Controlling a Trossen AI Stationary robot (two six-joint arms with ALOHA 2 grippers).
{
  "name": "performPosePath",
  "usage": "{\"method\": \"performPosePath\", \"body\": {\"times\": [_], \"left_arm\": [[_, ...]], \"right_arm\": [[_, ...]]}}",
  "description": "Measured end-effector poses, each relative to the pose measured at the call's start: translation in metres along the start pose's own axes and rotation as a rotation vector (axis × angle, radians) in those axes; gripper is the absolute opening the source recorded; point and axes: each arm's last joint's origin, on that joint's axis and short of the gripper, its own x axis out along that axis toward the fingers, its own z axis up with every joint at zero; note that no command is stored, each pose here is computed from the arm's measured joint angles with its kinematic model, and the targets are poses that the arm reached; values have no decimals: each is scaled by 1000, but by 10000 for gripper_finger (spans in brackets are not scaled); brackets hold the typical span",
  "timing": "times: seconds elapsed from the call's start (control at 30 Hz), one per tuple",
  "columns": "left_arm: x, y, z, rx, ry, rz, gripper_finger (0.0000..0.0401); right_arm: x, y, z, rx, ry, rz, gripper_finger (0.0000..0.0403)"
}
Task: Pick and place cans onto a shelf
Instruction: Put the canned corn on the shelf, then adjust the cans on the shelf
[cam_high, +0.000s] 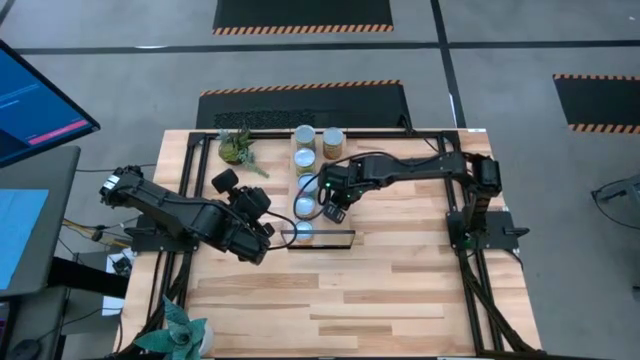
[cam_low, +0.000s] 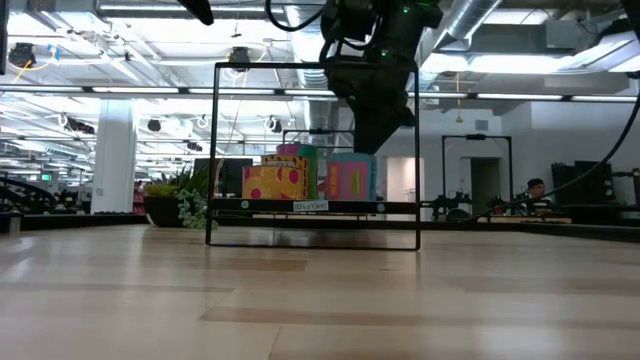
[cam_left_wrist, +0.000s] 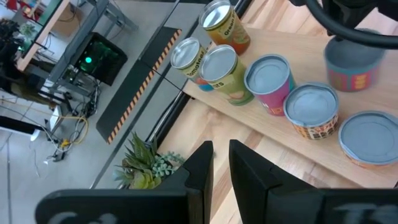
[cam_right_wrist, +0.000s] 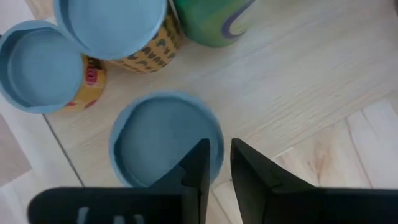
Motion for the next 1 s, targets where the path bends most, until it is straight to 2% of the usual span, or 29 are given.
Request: {"method": "performPosePath", "body": {"times": [0.2,0.37,0.43,0.73,1.0], "left_arm": [[0,0,0,0,0,0,45],[0,0,0,0,-1,1,45],[0,0,0,0,-1,1,45],[0,0,0,-5,-1,1,45],[0,0,0,-1,-15,12,45]], "right_arm": [[-2,-4,3,5,0,-6,88],[-26,0,20,-54,-136,17,88],[-28,-2,24,-64,-147,13,88],[-24,-28,33,-45,-160,-7,85],[4,-31,38,-49,-124,-5,82]]}}
